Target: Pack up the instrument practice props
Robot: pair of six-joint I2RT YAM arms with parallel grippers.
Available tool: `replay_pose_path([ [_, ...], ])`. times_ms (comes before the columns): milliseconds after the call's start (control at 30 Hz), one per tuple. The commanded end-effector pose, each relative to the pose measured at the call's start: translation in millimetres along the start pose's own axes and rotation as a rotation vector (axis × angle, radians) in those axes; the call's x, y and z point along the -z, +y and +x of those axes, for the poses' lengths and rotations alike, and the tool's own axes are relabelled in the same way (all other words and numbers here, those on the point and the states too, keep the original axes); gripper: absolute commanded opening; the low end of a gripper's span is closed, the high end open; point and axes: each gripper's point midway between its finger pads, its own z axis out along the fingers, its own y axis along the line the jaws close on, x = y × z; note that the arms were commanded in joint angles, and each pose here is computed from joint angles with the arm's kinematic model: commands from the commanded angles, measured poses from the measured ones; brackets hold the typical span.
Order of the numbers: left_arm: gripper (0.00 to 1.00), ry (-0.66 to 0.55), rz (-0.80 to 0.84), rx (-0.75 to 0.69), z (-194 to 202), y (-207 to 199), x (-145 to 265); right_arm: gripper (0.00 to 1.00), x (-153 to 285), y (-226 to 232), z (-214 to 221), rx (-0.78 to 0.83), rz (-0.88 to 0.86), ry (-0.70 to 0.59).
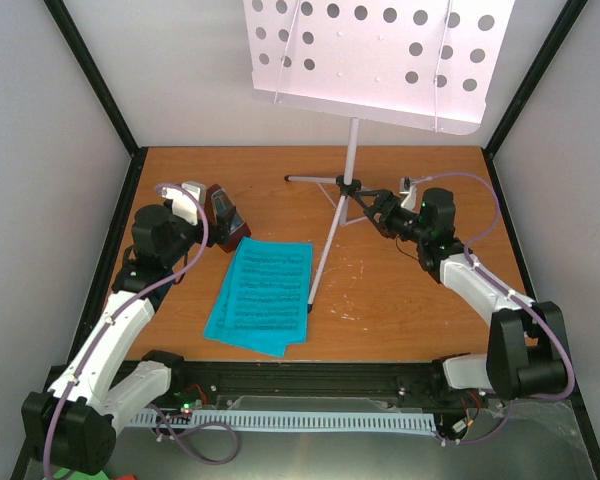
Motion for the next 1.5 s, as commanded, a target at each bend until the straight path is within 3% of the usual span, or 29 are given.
replay_pose_path([
  [0, 0.99, -0.059, -0.044, -0.05, -14.8, 7.9, 3.9, 0.76, -8.4, 5.0, -17.1, -0.004, -0.043, -0.016],
  [400, 1.0, -0.051, -0.028, -0.061, -12.8, 5.8, 1.5, 0.6, -22.6, -6.2, -29.7, 0.018, -0.055, 0.036],
  [733, 1.0, -0.042, -0.011, -0.062, -10.2, 3.4, -0.7, 0.38, -25.4, -7.6, -25.8, 0.009, -0.087, 0.052],
  [1467, 0.99, -0.028, 0.007, -0.059, -6.3, 1.3, -4.4, 0.25, -26.8, -4.6, -19.7, 0.001, -0.159, 0.065],
])
